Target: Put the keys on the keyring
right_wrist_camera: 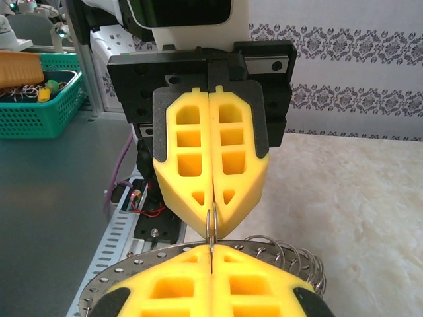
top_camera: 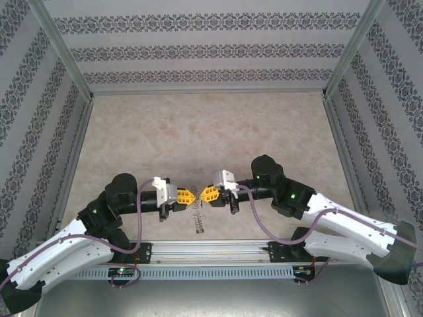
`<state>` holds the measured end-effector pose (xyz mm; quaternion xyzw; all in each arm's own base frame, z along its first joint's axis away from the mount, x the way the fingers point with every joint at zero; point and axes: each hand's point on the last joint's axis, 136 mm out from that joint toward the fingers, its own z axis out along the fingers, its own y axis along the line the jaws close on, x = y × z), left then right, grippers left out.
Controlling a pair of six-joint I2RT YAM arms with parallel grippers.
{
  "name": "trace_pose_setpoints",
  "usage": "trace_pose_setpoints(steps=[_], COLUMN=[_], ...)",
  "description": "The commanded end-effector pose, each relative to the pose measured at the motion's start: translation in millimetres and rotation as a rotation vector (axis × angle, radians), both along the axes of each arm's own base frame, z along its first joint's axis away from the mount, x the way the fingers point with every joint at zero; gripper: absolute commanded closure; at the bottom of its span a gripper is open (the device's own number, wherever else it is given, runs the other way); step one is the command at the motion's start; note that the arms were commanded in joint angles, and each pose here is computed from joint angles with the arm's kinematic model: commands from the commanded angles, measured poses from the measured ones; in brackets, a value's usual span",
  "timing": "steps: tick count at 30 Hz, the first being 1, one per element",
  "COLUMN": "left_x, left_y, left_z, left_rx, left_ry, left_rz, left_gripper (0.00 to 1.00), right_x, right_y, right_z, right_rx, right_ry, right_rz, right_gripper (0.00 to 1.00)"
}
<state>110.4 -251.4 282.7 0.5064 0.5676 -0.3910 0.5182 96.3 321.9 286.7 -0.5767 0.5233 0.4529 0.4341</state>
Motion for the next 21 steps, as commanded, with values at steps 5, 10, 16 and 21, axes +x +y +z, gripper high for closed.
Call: trace_pose_setpoints(steps=[5, 10, 16, 21], left_x=[-2.0, -1.4, -1.2, -1.1], left_y=[1.2, 0.5, -0.9, -1.7], left_z=[18.3, 17.4, 15.1, 14.6], left_rx=[-0.042, -0.030, -0.019, -0.018], left_ry=[-0.062, -0.062, -0.054, -0.050], left_rz=[-0.005, -0.006, -0.012, -0.013], left_gripper=[1.00, 1.00, 1.00, 1.00], right_x=[-10.5, -11.7, -13.4, -13.7], right_y=[1.8, 2.4, 2.3, 4.0], right_z=[10.1, 14.8, 17.0, 19.3], right_rx=[0.033, 0.041, 0.040, 0.045], right_ry=[0.012, 0.010, 0.020, 0.020], right_rz=[0.054, 0.064, 0.073, 0.082], right_gripper=[1.00, 1.00, 1.00, 1.00])
